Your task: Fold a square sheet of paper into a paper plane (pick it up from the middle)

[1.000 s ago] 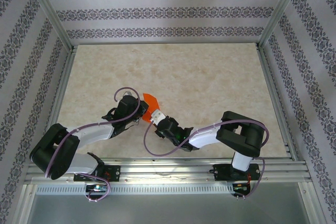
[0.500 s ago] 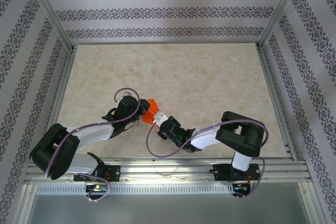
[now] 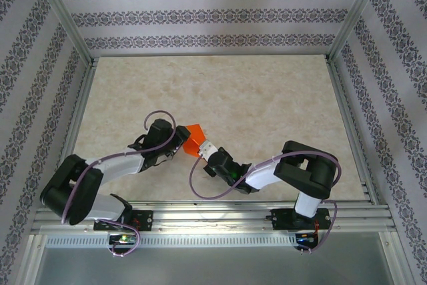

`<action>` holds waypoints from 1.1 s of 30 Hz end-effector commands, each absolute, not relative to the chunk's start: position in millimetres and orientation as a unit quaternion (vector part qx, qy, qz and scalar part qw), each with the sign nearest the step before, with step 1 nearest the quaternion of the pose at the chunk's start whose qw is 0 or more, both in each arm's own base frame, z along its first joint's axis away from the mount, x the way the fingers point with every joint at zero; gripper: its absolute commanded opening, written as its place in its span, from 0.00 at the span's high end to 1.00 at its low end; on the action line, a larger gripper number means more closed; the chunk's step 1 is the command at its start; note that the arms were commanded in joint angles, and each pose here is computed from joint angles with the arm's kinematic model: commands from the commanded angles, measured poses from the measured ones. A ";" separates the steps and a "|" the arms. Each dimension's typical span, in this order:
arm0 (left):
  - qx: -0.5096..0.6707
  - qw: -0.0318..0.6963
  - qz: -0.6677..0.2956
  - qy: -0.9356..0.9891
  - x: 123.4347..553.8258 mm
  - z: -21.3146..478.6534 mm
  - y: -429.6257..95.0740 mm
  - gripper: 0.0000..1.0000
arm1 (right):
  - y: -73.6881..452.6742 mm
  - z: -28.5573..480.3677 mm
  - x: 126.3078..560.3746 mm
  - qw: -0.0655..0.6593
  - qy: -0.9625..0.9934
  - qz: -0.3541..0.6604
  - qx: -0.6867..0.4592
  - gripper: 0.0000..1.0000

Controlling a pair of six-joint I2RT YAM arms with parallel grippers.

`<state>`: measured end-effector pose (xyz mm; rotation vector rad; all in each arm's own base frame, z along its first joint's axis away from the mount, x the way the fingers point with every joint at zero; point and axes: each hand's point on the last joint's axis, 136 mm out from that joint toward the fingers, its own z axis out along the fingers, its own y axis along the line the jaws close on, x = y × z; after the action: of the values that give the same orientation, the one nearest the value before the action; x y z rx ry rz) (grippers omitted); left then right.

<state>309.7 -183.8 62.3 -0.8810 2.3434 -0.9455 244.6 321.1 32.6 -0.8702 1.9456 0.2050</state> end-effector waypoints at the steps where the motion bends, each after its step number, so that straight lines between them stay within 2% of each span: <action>1: -0.297 0.224 -0.369 0.852 320.1 70.7 -194.7 0.42 | 320.4 42.4 244.9 0.494 0.786 0.092 -0.361 0.97; 3: -0.298 0.220 -0.371 0.852 323.2 68.7 -194.9 0.42 | 319.2 41.3 243.3 0.492 0.784 0.091 -0.368 0.97; 7: -0.299 0.212 -0.385 0.847 329.4 66.2 -195.3 0.50 | 318.1 39.6 240.8 0.489 0.780 0.089 -0.381 0.97; 11: -0.292 0.206 -0.385 0.851 330.4 66.3 -196.2 0.64 | 316.5 39.6 239.6 0.486 0.778 0.094 -0.387 0.96; 21: -0.293 0.211 -0.393 0.846 329.1 71.3 -195.6 0.92 | 313.2 35.1 233.6 0.460 0.792 0.124 -0.382 0.89; 24: -0.295 0.213 -0.396 0.843 329.4 72.2 -195.4 0.95 | 309.0 31.7 234.2 0.456 0.798 0.117 -0.377 0.86; 33: -0.298 0.213 -0.400 0.840 329.6 73.4 -196.0 0.96 | 304.9 30.8 228.7 0.441 0.813 0.135 -0.356 0.85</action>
<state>321.8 -195.9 59.4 -0.8330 2.3880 -1.0664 230.8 310.2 30.0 -0.9237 1.9834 0.2991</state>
